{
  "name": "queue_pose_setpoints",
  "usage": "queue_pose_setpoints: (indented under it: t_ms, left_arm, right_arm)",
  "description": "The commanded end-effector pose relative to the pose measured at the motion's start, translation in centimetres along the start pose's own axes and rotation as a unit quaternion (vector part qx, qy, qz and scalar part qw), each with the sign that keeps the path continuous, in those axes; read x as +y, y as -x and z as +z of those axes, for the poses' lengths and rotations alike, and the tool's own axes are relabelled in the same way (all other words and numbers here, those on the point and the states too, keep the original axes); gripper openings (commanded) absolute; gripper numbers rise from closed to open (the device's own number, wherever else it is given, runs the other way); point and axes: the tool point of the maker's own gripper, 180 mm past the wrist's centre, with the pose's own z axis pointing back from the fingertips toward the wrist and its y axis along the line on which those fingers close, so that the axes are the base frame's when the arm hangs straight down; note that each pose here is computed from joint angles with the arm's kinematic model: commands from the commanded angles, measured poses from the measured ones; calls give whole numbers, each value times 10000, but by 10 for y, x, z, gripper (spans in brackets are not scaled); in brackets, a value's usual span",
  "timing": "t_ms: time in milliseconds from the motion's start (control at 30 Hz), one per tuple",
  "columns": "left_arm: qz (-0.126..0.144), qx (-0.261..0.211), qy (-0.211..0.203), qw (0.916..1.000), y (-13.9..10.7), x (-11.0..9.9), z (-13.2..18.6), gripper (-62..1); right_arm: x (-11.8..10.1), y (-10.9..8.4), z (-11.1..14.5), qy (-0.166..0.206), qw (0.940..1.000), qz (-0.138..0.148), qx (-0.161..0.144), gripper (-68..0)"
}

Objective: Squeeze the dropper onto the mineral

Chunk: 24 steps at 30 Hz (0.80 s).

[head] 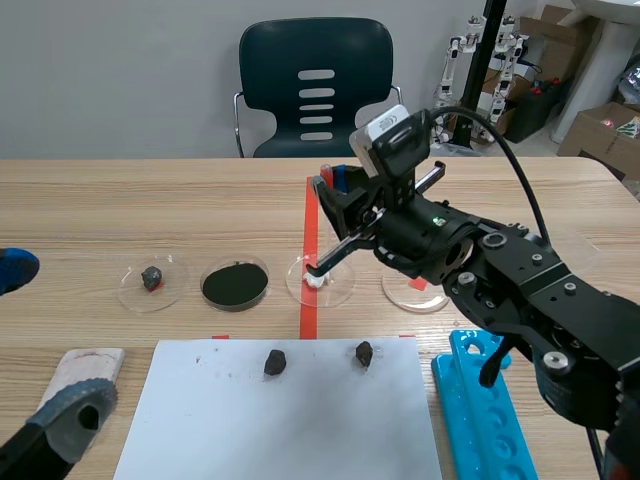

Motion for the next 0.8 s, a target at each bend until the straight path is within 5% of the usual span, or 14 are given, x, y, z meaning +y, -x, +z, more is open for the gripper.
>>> queue_pose_setpoints:
  t_ms: [0,767]
  left_arm:
    - [-14,-158,-15,9999,-9,1,-1,14]
    - [-14,-158,-15,9999,-9,1,-1,14]
  right_arm:
    - [-7,-16,-6,29,9997,74,-235,-594]
    - [-1,-16,-7,-165,9996,-21,-241,-594]
